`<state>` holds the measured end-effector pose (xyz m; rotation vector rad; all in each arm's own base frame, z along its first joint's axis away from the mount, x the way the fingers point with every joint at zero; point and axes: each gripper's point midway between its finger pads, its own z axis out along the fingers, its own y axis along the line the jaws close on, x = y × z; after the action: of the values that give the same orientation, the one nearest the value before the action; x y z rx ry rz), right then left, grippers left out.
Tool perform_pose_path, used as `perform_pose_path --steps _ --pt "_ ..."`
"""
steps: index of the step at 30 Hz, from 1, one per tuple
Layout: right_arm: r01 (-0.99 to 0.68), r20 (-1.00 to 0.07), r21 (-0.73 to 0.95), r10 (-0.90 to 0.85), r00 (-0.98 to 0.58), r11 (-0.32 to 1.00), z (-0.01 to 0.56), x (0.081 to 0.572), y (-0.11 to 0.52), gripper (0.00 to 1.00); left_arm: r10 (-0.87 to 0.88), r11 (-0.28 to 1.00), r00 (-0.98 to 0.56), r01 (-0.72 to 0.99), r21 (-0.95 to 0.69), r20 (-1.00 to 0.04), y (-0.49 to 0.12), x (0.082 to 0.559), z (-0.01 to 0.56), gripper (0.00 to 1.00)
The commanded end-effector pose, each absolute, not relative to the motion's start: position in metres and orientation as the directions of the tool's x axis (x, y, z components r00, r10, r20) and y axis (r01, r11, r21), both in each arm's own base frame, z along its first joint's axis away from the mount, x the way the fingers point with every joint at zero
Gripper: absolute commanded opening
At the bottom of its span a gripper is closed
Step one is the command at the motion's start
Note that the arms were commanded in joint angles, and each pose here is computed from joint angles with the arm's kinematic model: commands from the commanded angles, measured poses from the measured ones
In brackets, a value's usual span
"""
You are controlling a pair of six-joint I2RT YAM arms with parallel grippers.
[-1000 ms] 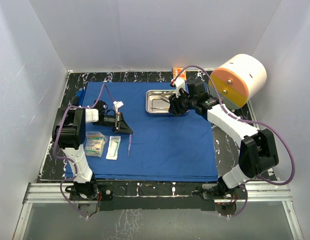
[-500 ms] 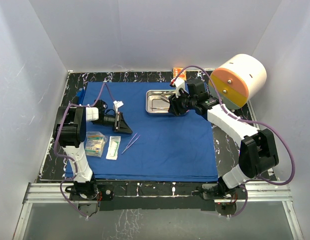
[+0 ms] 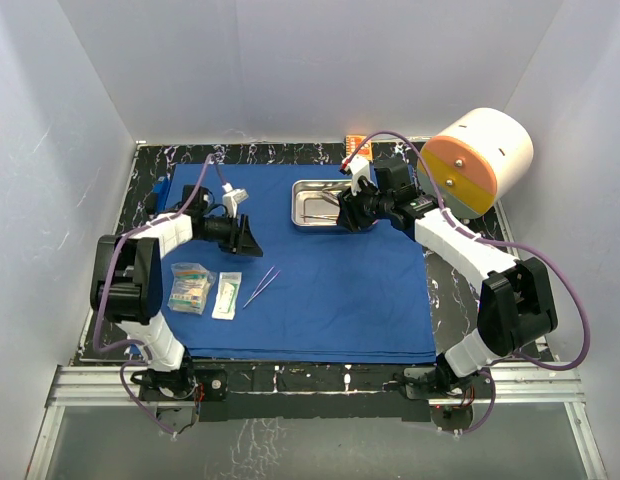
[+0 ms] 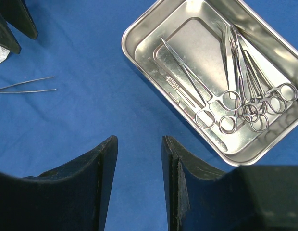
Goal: Open and lay out the surgical kit
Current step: Place the medical item in the surgical kit.
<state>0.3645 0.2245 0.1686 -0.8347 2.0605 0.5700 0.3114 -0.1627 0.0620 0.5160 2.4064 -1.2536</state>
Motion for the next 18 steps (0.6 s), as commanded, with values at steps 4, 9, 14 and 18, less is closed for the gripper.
perform_pose_path --steps 4,9,14,18 --pt "-0.743 -0.86 0.061 -0.342 -0.378 0.667 0.186 0.372 0.227 0.4 0.298 0.721 -0.808 0.54 -0.435 -0.508 -0.159 0.316 0.05 0.47" --pt "-0.74 -0.862 0.049 -0.347 -0.371 0.67 0.187 0.371 0.224 0.4 0.353 0.737 -0.789 0.566 -0.371 -0.503 -0.167 0.313 0.045 0.47" --pt "-0.74 -0.859 0.048 -0.35 -0.373 0.671 0.185 0.37 0.223 0.4 0.384 0.735 -0.785 0.579 -0.354 -0.486 -0.174 0.309 0.042 0.43" --pt "-0.739 -0.858 0.047 -0.351 -0.374 0.673 0.184 0.371 0.223 0.4 0.413 0.72 -0.775 0.599 -0.35 -0.478 -0.182 0.302 0.039 0.39"
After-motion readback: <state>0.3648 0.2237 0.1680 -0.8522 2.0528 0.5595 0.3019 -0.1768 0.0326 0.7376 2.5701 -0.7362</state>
